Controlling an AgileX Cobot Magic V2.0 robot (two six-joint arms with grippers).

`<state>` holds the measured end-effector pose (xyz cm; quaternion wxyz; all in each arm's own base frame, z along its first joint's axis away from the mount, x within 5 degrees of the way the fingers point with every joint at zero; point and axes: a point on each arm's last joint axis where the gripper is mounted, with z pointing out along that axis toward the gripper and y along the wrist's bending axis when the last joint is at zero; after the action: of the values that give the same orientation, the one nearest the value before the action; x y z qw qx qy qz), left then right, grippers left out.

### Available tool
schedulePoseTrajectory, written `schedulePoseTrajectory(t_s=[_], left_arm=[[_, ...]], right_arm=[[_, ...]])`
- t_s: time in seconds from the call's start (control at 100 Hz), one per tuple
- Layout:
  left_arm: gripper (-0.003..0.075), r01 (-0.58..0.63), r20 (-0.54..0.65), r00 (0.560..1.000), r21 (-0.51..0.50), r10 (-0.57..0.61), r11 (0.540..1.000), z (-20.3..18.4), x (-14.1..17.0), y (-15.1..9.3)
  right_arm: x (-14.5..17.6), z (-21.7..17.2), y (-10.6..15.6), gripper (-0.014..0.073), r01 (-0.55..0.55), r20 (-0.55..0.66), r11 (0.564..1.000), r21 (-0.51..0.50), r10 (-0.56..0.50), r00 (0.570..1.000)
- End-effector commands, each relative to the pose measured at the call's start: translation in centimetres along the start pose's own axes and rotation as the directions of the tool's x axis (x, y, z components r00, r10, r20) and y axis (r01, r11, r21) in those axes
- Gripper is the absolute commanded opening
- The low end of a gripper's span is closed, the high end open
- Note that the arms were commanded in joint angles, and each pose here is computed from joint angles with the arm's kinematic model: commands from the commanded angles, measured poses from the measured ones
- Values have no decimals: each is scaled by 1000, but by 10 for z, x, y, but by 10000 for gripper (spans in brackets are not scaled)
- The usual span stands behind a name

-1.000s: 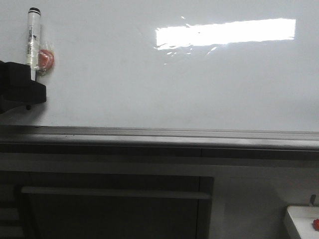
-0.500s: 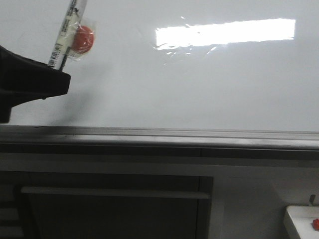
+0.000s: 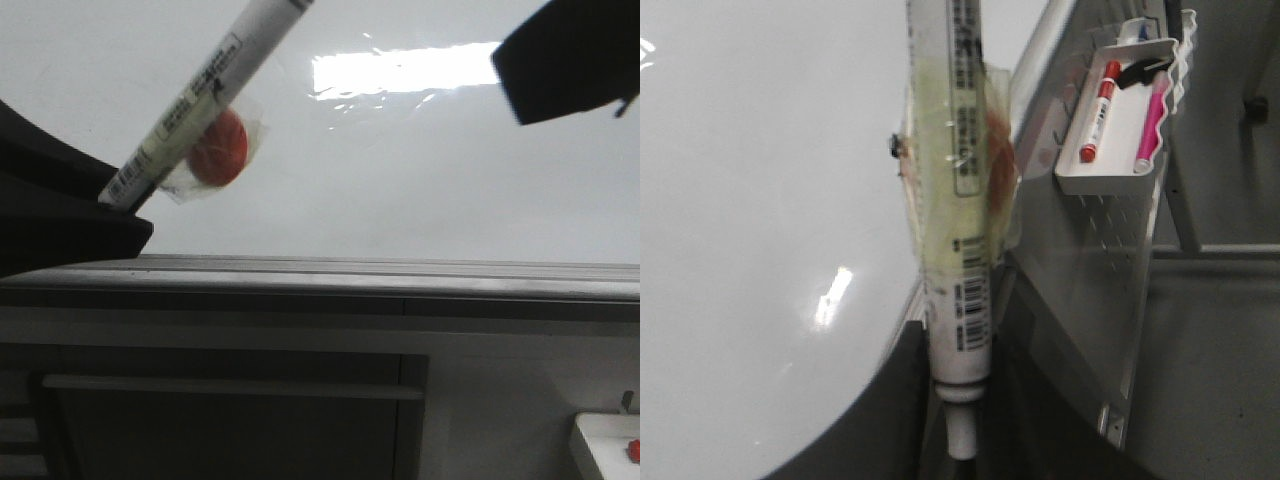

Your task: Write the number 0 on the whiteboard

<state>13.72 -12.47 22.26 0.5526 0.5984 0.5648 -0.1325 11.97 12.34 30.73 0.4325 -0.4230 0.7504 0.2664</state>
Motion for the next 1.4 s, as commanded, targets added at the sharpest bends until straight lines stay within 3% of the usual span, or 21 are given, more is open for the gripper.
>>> schedulePoseTrajectory(t_s=[0.0,0.08,0.31,0.72,1.0,1.07,1.14,1.3,1.39], left_arm=[[-20,-20,83,996,4,20,1000,-1,-14,4],[-20,-21,81,996,3,21,1000,-1,-14,4],[-20,-53,72,996,20,51,998,-1,-13,2],[-20,-53,72,996,20,51,998,-1,-13,2],[-20,-60,71,996,24,58,998,-1,-13,2],[-20,-60,71,996,24,58,998,-1,-13,2],[-20,-60,71,996,24,58,998,-1,-13,2],[-10,7,43,999,-28,-6,1000,-1,-10,7],[99,36,41,999,-47,-34,998,-1,-10,9]], right_arm=[[-18,5,-4,367,-8,76,1000,25,6,997],[-20,16,-3,366,-36,73,999,2,36,997],[-23,38,7,366,25,79,1000,-5,-25,997],[-33,46,26,351,87,172,996,27,-91,981],[-35,46,26,200,88,176,996,26,-91,980],[-34,47,26,93,88,171,996,24,-91,981],[-34,50,26,-77,87,162,996,25,-90,983],[-32,55,25,-75,81,145,996,25,-83,986],[-32,55,24,-75,79,151,996,35,-83,985]])
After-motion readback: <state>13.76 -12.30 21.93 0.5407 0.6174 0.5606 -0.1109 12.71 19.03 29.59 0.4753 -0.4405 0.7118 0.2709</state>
